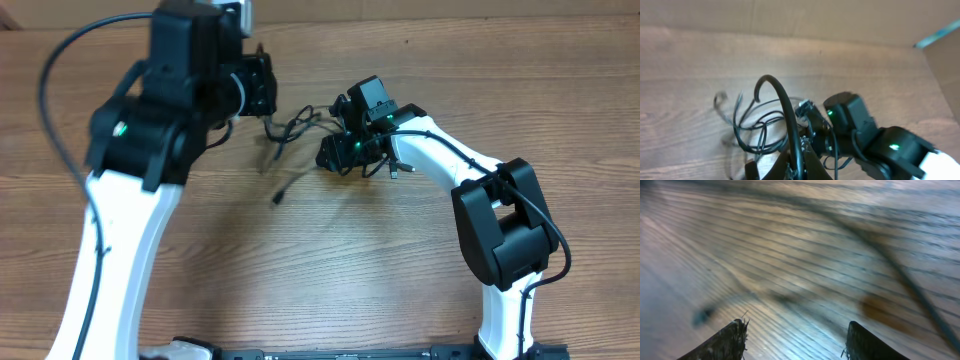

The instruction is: Untangle cables

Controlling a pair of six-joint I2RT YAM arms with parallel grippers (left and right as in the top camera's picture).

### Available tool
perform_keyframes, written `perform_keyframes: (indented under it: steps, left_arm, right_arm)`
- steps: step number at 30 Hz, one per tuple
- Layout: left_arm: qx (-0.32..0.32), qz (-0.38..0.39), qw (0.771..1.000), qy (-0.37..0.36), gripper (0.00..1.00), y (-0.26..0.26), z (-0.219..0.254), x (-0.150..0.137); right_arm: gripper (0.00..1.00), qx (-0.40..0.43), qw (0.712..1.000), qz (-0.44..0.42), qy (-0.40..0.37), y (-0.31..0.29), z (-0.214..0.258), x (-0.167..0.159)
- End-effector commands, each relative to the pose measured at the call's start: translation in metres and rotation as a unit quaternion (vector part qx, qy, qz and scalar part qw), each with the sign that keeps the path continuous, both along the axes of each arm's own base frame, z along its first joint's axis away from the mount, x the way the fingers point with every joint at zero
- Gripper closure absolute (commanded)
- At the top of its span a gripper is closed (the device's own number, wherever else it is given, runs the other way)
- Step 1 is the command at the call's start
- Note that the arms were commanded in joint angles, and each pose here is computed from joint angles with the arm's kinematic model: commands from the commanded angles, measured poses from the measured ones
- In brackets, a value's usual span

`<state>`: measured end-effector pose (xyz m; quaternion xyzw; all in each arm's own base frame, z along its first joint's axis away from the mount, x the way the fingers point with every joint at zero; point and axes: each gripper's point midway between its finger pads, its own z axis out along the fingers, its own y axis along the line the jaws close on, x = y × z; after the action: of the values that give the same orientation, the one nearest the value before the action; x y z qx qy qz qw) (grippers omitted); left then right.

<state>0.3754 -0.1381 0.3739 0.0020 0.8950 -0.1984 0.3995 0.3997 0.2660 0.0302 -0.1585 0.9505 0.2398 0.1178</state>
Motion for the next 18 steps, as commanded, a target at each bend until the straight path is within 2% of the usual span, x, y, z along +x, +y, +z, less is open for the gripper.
perform_keyframes:
  steps: [1, 5, 10, 18]
  left_arm:
    - [0.023, 0.024, 0.998, -0.045, 0.96, 0.016, 0.025, -0.007]
    - [0.063, 0.08, 0.993, -0.058, 0.96, 0.042, 0.03, -0.012]
    - [0.121, 0.136, 0.983, -0.031, 0.96, 0.07, 0.016, -0.017]
    - [0.167, 0.151, 0.973, 0.055, 0.96, 0.08, -0.029, -0.021]
  right_arm:
    - [0.37, -0.051, 0.998, -0.023, -0.019, -0.02, -0.008, 0.011]
    - [0.34, -0.103, 0.993, -0.046, -0.033, -0.039, -0.014, 0.017]
    - [0.3, -0.158, 0.984, -0.066, -0.048, -0.06, -0.017, 0.022]
    - [0.24, -0.2, 0.975, -0.082, -0.058, -0.076, -0.019, 0.025]
